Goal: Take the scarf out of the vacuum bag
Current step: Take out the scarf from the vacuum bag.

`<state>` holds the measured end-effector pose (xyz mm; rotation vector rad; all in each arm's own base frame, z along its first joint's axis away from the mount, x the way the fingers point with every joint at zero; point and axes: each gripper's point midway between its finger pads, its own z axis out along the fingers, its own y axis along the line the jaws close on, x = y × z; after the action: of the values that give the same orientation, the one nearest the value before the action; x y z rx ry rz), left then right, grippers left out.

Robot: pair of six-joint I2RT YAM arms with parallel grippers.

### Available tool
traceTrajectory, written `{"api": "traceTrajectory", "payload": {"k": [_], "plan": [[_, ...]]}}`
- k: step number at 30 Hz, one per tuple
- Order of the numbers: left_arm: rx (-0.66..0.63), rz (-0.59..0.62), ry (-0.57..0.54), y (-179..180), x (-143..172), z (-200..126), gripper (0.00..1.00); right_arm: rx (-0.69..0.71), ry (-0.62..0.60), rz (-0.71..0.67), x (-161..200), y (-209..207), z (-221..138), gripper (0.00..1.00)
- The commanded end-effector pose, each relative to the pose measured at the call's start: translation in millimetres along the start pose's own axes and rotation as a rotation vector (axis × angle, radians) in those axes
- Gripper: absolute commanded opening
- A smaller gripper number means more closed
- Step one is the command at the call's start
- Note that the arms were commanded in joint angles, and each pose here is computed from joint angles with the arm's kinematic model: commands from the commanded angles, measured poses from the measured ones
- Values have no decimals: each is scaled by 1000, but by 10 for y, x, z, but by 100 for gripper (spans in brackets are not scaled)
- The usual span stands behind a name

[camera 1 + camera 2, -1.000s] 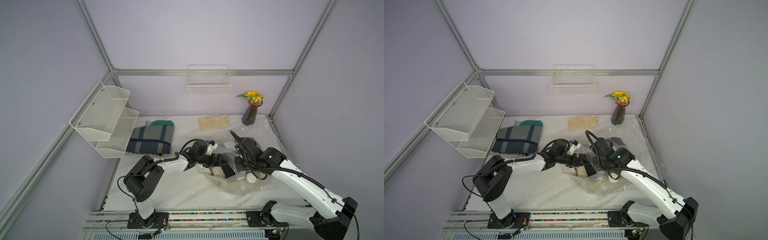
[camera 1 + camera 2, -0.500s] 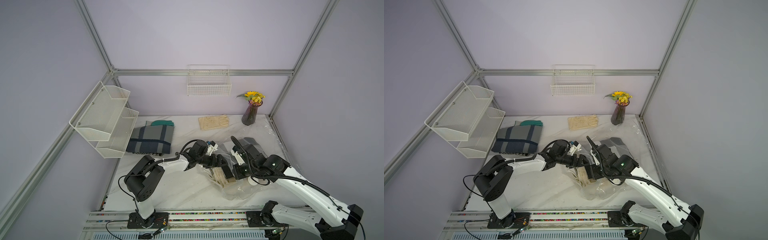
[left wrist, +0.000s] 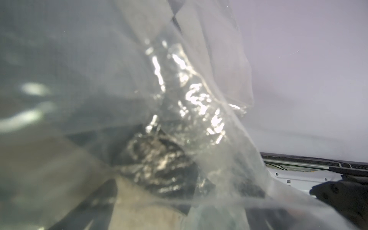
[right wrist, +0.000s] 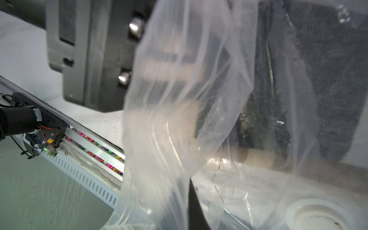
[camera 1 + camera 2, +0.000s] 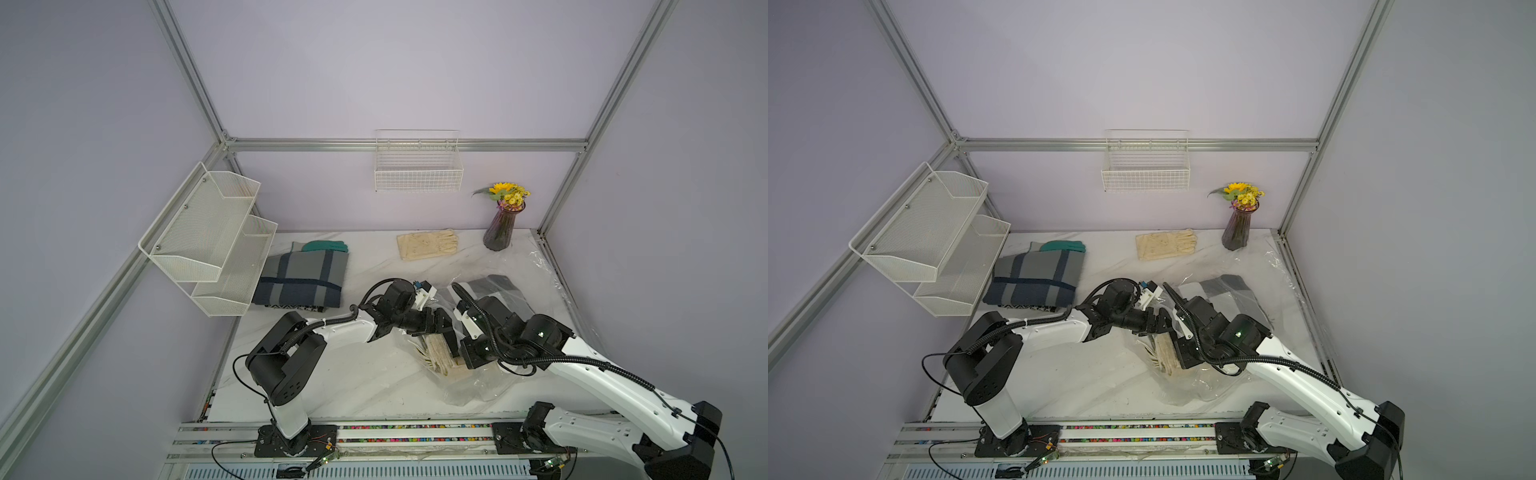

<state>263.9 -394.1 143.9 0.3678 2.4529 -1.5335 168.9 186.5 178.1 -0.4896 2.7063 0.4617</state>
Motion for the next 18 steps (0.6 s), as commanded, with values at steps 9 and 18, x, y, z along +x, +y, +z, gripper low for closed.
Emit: {"api": "traceTrajectory", "payload": {"k": [9,18], "plan": [[73,52,-36,-285,-142,10,96,22,18,10,84,-43,8,8],[70,52,-24,-233,-43,28,90,76,-52,31,-64,-113,-85,8]]}}
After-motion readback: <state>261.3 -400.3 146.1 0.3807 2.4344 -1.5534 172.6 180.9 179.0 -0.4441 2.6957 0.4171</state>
